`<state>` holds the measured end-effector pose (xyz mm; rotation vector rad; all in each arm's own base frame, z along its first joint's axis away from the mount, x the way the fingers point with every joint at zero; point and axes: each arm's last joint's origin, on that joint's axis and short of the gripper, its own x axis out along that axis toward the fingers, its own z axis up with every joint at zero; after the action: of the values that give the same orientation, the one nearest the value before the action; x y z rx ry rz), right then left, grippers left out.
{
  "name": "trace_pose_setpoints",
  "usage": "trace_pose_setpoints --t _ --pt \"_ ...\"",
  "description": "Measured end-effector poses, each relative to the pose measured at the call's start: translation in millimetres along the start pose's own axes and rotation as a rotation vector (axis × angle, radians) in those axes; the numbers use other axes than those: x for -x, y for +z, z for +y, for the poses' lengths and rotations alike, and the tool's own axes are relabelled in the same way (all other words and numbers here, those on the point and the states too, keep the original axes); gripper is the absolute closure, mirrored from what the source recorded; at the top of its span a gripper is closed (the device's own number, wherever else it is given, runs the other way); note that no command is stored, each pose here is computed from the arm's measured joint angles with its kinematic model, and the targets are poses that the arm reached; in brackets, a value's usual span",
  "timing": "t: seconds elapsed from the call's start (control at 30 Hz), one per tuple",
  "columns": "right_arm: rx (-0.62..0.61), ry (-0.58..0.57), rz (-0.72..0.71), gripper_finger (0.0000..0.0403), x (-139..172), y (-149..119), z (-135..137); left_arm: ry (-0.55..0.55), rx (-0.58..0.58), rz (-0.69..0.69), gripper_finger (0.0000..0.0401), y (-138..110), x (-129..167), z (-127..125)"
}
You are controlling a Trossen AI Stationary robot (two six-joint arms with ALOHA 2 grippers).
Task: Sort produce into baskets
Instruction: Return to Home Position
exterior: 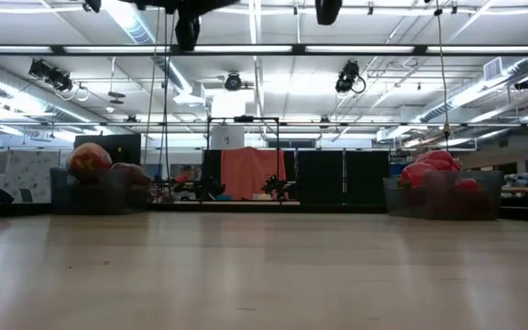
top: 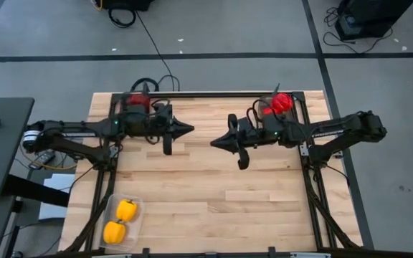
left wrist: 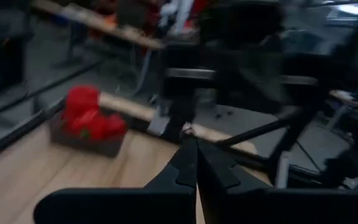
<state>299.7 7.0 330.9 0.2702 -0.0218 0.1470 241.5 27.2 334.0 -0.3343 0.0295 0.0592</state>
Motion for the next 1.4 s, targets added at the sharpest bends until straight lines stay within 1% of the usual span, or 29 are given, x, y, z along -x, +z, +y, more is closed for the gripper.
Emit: trace_pose_setpoints --t 0.1,0.2,0.3,0.37,0.43,0.5,0.57,0.6,0.67,0.7,0.73,0.77,0.83,0.93,1.0,1.1,1.17,1.3,1.4 --pt "0.061 0.032 -0.037 0.0394 9 12 3 -0.041 -0.079 -0.093 0.0396 5 2 -11" --pt "0.15 0.094 -0.099 0.0394 26 29 13 -0.026 -0.157 -0.095 0.0398 5 11 -18" --pt "0.21 0.085 -0.086 0.0398 47 40 19 -0.039 -0.172 -0.078 0.0398 8 23 -24" --pt "0.246 0.025 -0.033 0.0398 61 42 20 -0.07 -0.186 -0.077 0.0399 10 32 -31" --pt "0.259 -0.052 0.02 0.0398 72 41 20 -0.091 -0.229 -0.056 0.0399 7 38 -40" --pt "0.218 -0.098 0.081 0.0398 77 36 20 -0.075 -0.262 -0.026 0.0399 1 41 -48" --pt "0.139 -0.152 0.161 0.0397 77 27 18 -0.03 -0.29 0.015 0.04 -6 42 -53" --pt "0.113 -0.21 0.21 0.0397 74 20 14 -0.005 -0.305 0.045 0.04 -11 40 -54" --pt "0.09 -0.338 0.275 0.0397 68 7 8 0.01 -0.365 0.097 0.04 -23 36 -53" --pt "0.096 -0.364 0.286 0.0397 63 1 5 0.003 -0.391 0.115 0.04 -31 33 -50" --pt "0.116 -0.353 0.277 0.0397 59 -3 4 -0.008 -0.393 0.117 0.04 -37 30 -46" --pt "0.132 -0.313 0.256 0.0397 55 -6 4 -0.012 -0.379 0.107 0.04 -42 27 -41" --pt "0.125 -0.226 0.198 0.0397 51 -10 5 -0.021 -0.323 0.024 0.04 -48 24 -32" --pt "0.11 -0.213 0.124 0.0397 58 -16 4 -0.048 -0.285 -0.08 0.04 -60 35 -23" --pt "0.108 -0.218 0.11 0.0397 69 -23 3 -0.061 -0.257 -0.107 0.0401 -70 46 -18" --pt "0.08 -0.179 0.061 0.0397 93 -29 4 -0.049 -0.221 -0.107 0.0401 -84 62 -10" --pt "0.059 -0.165 0.016 0.0396 110 -33 3 -0.052 -0.219 -0.108 0.0401 -93 71 -6" --pt "0.018 -0.188 -0.07 0.0396 141 -46 0 -0.037 -0.214 -0.124 0.0401 -103 82 3" --pt "-0.003 -0.185 -0.111 0.0398 158 -55 0 -0.035 -0.213 -0.126 0.0401 -110 89 8"
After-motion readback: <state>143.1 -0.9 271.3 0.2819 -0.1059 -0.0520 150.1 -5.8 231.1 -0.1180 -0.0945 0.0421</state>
